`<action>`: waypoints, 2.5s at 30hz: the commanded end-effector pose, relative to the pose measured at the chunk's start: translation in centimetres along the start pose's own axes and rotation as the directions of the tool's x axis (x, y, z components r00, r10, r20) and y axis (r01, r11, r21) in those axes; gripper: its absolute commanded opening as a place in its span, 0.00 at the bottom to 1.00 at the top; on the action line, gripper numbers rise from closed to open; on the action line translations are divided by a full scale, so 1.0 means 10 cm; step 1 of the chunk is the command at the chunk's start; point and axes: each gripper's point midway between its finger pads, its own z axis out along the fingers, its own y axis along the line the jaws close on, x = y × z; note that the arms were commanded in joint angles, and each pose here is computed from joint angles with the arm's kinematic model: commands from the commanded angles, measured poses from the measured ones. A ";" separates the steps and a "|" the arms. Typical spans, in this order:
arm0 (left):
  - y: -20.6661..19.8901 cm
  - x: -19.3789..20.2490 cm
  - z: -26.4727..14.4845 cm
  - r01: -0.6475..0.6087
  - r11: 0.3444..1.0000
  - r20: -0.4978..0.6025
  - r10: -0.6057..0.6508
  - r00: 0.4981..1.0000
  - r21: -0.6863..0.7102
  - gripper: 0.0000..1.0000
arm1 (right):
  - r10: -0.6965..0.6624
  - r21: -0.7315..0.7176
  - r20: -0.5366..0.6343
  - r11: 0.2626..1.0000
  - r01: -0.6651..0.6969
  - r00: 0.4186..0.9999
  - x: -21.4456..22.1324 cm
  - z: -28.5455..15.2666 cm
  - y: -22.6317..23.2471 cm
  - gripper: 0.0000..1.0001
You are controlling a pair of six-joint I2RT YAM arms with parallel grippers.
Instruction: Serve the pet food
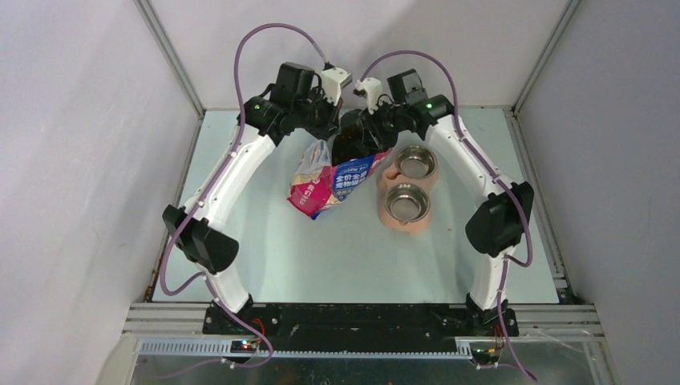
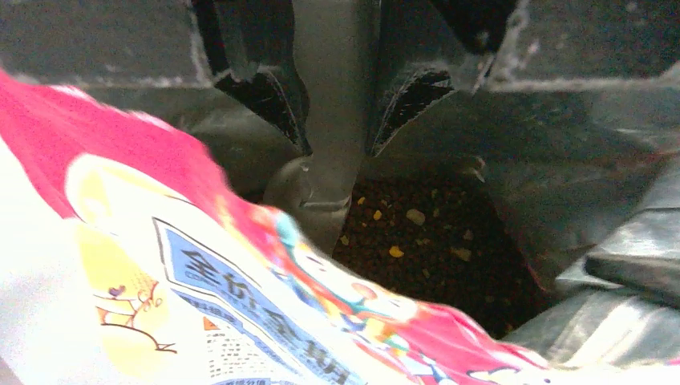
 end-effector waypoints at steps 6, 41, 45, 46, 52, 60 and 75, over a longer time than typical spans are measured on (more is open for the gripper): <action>-0.18 -0.74 -0.53 0.009 1.000 0.318 -0.004 0.948 -0.014 0.00 | -0.034 0.005 -0.144 0.999 0.035 0.989 0.54 0.51 0.10 0.00; 0.28 -0.10 -0.27 -0.181 0.969 0.084 0.198 0.977 -0.170 0.00 | 0.503 -0.586 -0.136 0.654 -0.478 0.854 -0.28 -0.68 0.80 0.00; 0.33 -0.10 -0.29 -0.238 0.951 0.052 0.253 0.966 -0.198 0.00 | 0.600 -0.562 -0.128 0.612 -0.557 0.790 -0.33 -0.70 0.56 0.00; 0.34 -0.09 -0.30 -0.259 0.944 0.043 0.273 0.961 -0.204 0.00 | 0.640 -0.556 -0.133 0.584 -0.591 0.757 -0.34 -0.70 0.47 0.00; 0.41 -0.13 -0.32 -0.325 0.911 0.006 0.338 0.941 -0.253 0.00 | 0.726 -0.595 -0.144 0.479 -0.645 0.672 -0.46 -0.87 0.27 0.00; 0.48 -0.23 -0.34 -0.356 0.883 -0.015 0.369 0.929 -0.305 0.00 | 0.749 -0.619 -0.122 0.455 -0.640 0.651 -0.51 -1.06 0.19 0.00; 0.63 -0.27 -0.46 -0.344 0.863 -0.022 0.362 0.932 -0.370 0.00 | 0.839 -0.633 -0.179 0.302 -0.713 0.514 -0.46 -1.10 -0.05 0.00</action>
